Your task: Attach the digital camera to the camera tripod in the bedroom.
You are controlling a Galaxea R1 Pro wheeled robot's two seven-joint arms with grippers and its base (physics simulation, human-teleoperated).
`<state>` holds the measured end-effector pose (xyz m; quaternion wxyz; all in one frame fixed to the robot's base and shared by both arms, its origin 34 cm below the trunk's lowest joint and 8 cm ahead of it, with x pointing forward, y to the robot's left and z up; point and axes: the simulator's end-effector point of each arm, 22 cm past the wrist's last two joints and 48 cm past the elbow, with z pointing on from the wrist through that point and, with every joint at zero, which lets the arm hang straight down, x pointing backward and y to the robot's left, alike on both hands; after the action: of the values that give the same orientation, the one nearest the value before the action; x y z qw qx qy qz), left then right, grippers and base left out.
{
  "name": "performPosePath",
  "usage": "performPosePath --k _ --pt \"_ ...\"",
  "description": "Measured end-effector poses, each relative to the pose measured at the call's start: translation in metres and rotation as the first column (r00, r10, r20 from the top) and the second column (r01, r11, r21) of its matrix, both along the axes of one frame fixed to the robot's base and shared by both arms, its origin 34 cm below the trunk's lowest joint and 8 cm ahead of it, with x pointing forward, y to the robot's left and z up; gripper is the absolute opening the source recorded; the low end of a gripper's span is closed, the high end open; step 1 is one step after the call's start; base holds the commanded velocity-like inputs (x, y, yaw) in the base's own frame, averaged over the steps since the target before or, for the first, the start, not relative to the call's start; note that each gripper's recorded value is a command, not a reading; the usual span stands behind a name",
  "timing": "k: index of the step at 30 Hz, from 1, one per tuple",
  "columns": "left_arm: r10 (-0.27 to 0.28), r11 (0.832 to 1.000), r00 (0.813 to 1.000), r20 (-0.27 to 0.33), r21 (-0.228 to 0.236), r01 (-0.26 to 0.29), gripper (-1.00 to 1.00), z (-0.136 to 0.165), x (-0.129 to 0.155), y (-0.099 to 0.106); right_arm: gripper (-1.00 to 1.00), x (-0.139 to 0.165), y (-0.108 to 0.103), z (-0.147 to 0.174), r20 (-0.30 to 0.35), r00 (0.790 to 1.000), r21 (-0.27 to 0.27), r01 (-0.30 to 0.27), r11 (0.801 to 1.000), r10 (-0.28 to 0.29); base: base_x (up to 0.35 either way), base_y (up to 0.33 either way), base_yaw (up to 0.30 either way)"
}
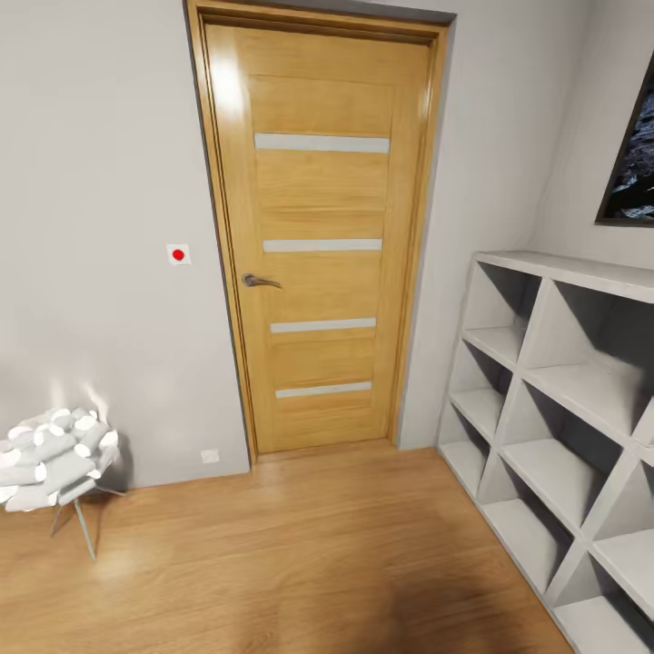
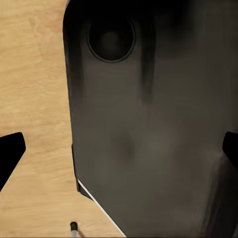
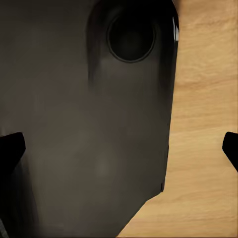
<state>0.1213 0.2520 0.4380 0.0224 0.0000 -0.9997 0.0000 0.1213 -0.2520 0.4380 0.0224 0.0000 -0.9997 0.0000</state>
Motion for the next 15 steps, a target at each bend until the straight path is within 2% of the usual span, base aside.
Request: performPosePath --k 2,4,15 --pt "0.021 1.000 1.000 0.016 -0.020 -0.021 1.00 0.000 0.004 -0.010 1.00 0.005 -0.003 0.000 0.012 1.000 -0.004 -0.010 1.000 0.010 0.000 0.000 0.000" --pt "0.039 0.999 0.999 0.027 -0.019 -0.038 1.00 0.000 0.010 -0.010 1.00 0.005 -0.003 0.000 0.012 1.000 -0.004 -0.010 1.000 0.010 0.000 0.000 0.000" --pt "0.023 1.000 0.999 0.040 -0.022 -0.022 1.00 0.000 0.016 -0.012 1.00 0.005 -0.002 0.000 0.012 1.000 -0.002 -0.009 1.000 0.009 0.000 0.000 0.000"
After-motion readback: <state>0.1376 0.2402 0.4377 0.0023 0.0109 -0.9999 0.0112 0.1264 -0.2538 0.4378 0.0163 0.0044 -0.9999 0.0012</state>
